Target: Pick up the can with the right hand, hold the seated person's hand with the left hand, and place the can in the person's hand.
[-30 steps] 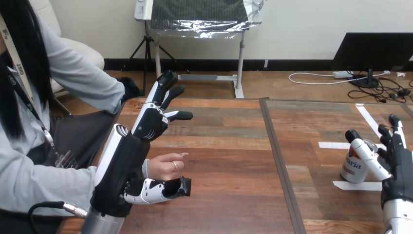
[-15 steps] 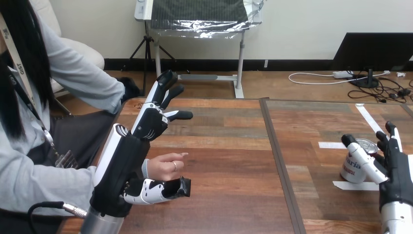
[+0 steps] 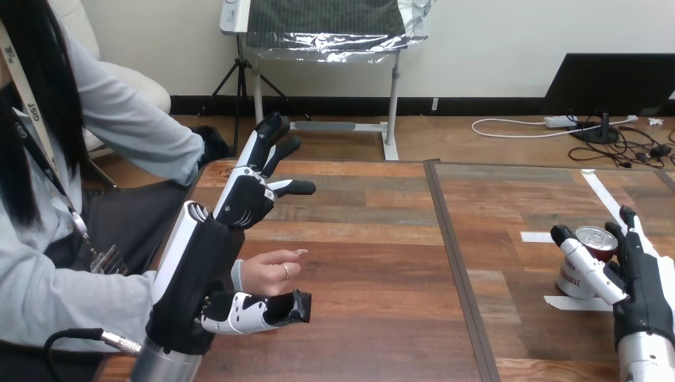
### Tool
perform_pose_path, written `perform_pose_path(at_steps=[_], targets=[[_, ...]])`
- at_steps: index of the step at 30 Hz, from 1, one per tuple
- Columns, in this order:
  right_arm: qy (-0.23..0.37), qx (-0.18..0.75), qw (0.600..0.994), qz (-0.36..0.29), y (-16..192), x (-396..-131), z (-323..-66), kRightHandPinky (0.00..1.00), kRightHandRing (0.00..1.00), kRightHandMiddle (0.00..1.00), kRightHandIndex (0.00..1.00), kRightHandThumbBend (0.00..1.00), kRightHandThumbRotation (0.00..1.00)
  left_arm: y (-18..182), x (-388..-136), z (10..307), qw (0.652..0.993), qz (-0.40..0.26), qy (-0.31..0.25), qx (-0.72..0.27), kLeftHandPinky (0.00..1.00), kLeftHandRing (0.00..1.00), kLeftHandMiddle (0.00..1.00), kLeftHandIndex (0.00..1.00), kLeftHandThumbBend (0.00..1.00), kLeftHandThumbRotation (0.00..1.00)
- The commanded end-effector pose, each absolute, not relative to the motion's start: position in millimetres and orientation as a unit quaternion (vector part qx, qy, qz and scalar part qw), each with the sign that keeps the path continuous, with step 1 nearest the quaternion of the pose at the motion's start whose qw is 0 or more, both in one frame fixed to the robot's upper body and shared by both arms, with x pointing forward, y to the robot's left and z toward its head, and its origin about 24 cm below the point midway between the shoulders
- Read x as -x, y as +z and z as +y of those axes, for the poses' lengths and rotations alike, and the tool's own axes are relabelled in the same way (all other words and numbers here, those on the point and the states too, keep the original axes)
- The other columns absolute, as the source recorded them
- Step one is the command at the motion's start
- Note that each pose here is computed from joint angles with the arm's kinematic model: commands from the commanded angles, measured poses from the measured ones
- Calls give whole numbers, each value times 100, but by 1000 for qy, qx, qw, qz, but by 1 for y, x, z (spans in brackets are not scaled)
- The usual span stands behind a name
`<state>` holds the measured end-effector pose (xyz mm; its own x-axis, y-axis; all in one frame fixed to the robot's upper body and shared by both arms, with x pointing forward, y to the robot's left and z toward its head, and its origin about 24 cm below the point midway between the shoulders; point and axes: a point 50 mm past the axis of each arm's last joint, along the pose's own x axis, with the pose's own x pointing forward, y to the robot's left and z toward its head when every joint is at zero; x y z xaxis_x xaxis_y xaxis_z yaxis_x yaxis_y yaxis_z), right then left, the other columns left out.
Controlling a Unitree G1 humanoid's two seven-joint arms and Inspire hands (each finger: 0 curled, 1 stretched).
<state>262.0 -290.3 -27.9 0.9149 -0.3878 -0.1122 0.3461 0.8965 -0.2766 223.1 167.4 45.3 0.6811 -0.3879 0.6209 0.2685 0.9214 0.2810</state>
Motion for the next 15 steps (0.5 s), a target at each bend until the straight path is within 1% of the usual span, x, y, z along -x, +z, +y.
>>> perform_pose_path(at_steps=[1,9,12,15], targets=[[-187,115,974,57,-13,-279,-288,92,95,95,100,100,58,60,-228,169,899,-392,-177,-86,75,95,100,99,100,67],[-181,112,975,68,-17,-278,-287,93,95,95,100,100,59,61,-227,169,897,-396,-174,-89,74,93,99,98,100,68],[-180,116,974,70,-17,-277,-286,87,91,95,100,100,60,61,-227,169,897,-396,-174,-87,73,93,99,98,100,68],[-178,115,975,70,-18,-277,-286,87,91,95,100,100,61,61,-227,170,897,-396,-175,-86,73,93,99,98,100,68]])
